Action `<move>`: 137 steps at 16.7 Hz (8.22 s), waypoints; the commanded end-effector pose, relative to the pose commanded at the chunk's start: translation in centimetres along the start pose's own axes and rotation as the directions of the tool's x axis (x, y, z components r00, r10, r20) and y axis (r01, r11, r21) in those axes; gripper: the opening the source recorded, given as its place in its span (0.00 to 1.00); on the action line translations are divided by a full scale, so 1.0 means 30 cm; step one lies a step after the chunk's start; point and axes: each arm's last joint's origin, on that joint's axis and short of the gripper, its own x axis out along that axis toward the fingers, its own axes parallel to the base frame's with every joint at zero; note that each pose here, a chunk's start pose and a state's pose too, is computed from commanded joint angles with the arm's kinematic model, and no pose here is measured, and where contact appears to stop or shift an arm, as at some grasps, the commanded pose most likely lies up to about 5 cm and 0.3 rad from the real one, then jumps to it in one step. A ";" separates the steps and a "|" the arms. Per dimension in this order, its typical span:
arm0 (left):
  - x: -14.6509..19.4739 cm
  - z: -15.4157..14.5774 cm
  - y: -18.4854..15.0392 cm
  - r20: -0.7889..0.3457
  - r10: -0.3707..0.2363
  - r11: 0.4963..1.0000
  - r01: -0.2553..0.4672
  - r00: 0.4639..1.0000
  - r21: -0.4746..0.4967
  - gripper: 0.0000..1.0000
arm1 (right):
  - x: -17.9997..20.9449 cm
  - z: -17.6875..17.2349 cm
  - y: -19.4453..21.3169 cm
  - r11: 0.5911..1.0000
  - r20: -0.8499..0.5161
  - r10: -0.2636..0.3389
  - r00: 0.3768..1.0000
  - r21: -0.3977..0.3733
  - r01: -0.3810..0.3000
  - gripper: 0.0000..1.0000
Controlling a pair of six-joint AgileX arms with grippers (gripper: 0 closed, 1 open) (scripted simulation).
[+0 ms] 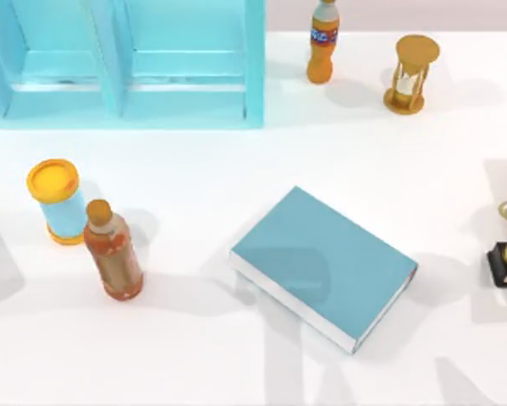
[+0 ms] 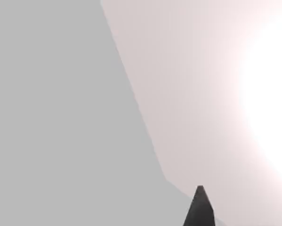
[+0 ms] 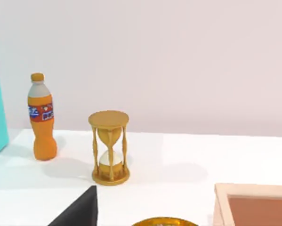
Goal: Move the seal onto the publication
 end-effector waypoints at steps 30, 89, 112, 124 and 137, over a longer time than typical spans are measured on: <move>-1.361 0.406 -1.447 0.069 -0.978 -0.209 -0.889 0.198 -0.407 1.00 | 0.000 0.000 0.000 1.000 0.000 0.000 1.000 0.000 0.000 1.00; -1.361 0.406 -1.447 0.069 -0.978 -0.209 -0.889 0.198 -0.407 1.00 | 0.769 -0.093 -0.486 1.000 -1.000 -0.001 0.004 -0.001 0.010 0.55; -1.361 0.406 -1.447 0.069 -0.978 -0.209 -0.889 0.198 -0.407 1.00 | 0.813 0.114 -0.392 0.998 -0.998 -0.035 0.058 -0.031 0.054 0.00; -1.361 0.406 -1.447 0.069 -0.978 -0.209 -0.889 0.198 -0.407 1.00 | 0.773 0.409 0.013 1.000 -1.000 -0.002 0.006 -0.002 0.012 0.00; -1.361 0.406 -1.447 0.069 -0.978 -0.209 -0.889 0.198 -0.407 1.00 | 0.837 0.338 0.431 1.000 -0.996 0.013 0.090 0.015 0.020 0.00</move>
